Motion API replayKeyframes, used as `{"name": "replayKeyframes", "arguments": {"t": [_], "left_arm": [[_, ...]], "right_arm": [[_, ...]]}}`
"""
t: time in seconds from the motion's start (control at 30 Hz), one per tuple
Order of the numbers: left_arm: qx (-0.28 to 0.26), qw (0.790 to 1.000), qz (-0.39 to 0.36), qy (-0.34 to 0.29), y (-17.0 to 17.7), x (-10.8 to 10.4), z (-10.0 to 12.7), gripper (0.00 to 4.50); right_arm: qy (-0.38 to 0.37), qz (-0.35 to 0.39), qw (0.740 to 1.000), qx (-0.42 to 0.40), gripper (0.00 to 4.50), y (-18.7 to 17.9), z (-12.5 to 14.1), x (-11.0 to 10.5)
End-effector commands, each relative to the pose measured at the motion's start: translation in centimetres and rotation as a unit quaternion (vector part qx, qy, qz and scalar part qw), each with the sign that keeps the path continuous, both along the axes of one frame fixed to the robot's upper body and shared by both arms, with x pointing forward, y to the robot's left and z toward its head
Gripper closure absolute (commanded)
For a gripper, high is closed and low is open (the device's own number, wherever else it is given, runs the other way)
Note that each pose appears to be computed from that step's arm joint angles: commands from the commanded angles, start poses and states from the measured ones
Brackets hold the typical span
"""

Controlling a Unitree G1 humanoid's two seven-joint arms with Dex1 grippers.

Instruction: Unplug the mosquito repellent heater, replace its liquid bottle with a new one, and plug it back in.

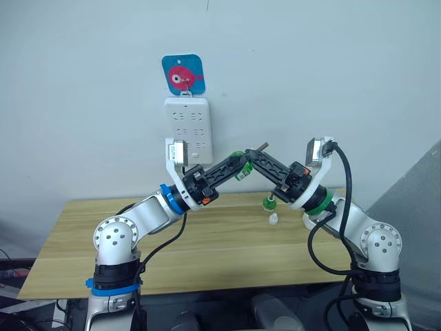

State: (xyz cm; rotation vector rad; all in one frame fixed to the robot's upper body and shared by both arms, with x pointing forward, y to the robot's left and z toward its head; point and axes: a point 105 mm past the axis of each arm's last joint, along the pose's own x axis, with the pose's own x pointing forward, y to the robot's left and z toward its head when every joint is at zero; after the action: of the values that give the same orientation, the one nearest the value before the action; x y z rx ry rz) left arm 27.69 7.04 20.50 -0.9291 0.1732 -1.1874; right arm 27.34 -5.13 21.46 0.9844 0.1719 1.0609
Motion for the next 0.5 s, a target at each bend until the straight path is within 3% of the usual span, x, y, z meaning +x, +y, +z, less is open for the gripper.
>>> {"name": "replayKeyframes", "arguments": {"t": [0.03, 0.37, 0.5], "left_arm": [[-0.015, 1.0, 0.011, -0.002, 0.4, 0.1, 0.5, 2.13], [-0.018, 1.0, 0.006, 0.003, 0.5, -0.1, 0.5, 2.13], [-0.009, 1.0, 0.018, 0.012, 1.0, 0.2, -0.1, 2.13]], "right_arm": [[-0.022, 0.006, 0.999, 0.024, 3.64, 0.0, 1.4, -0.8], [0.002, -0.058, 0.997, 0.059, 0.07, -1.7, 1.4, 0.5], [0.006, -0.145, 0.989, 0.03, 0.0, -4.6, 0.6, 2.2]]}}
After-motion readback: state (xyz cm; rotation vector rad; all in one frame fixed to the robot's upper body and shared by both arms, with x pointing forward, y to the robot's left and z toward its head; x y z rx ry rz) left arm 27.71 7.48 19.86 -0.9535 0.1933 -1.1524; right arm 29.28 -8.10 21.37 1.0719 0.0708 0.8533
